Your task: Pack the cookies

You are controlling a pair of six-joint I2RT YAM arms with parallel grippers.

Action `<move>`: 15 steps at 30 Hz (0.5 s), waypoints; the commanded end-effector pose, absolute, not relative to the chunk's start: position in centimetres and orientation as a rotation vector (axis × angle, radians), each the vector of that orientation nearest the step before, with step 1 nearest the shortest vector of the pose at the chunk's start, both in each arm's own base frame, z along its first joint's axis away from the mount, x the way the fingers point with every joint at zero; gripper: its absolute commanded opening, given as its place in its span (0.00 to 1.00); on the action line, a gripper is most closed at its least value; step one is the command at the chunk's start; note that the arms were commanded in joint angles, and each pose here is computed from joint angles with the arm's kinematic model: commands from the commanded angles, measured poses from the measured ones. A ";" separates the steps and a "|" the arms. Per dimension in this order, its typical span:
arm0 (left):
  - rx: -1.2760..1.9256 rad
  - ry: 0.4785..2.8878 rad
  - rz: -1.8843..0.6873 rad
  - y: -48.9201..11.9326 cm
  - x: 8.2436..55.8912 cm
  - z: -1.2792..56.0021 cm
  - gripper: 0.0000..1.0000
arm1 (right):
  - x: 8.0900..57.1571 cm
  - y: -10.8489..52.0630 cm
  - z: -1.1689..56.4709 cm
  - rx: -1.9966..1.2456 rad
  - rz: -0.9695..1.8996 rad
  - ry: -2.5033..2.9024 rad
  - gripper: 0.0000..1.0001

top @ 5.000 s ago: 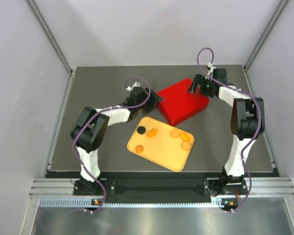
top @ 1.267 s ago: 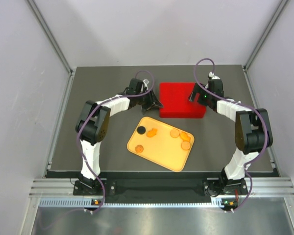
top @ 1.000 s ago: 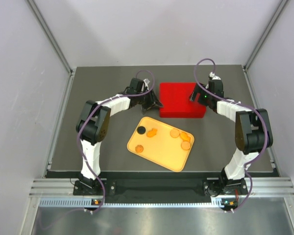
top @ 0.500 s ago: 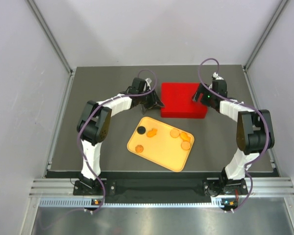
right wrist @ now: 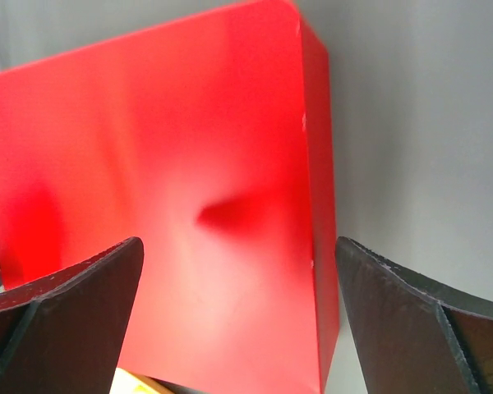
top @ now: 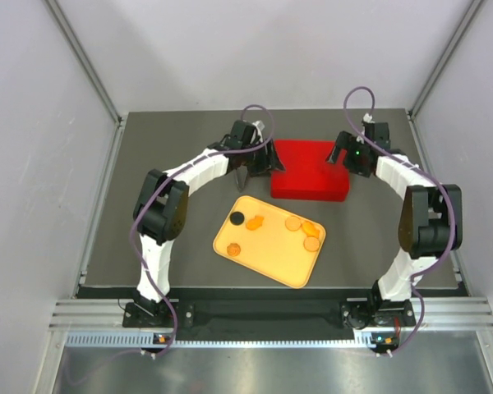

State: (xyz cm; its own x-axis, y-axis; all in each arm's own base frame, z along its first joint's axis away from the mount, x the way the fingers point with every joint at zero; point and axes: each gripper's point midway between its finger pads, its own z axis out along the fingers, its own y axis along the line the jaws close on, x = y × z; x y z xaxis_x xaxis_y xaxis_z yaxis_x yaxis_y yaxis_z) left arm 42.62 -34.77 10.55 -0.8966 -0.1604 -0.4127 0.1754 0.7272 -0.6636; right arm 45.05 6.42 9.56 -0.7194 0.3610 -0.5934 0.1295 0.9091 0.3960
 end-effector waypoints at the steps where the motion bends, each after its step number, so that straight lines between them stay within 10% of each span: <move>1: 0.064 2.397 -0.952 -33.9 44.2 14.4 0.66 | 46.1 4.9 13.5 0.351 0.397 2.289 1.00; 15: 0.125 2.195 -0.911 -30.1 40.8 24.8 0.65 | 40.0 5.3 21.3 0.296 0.359 2.105 1.00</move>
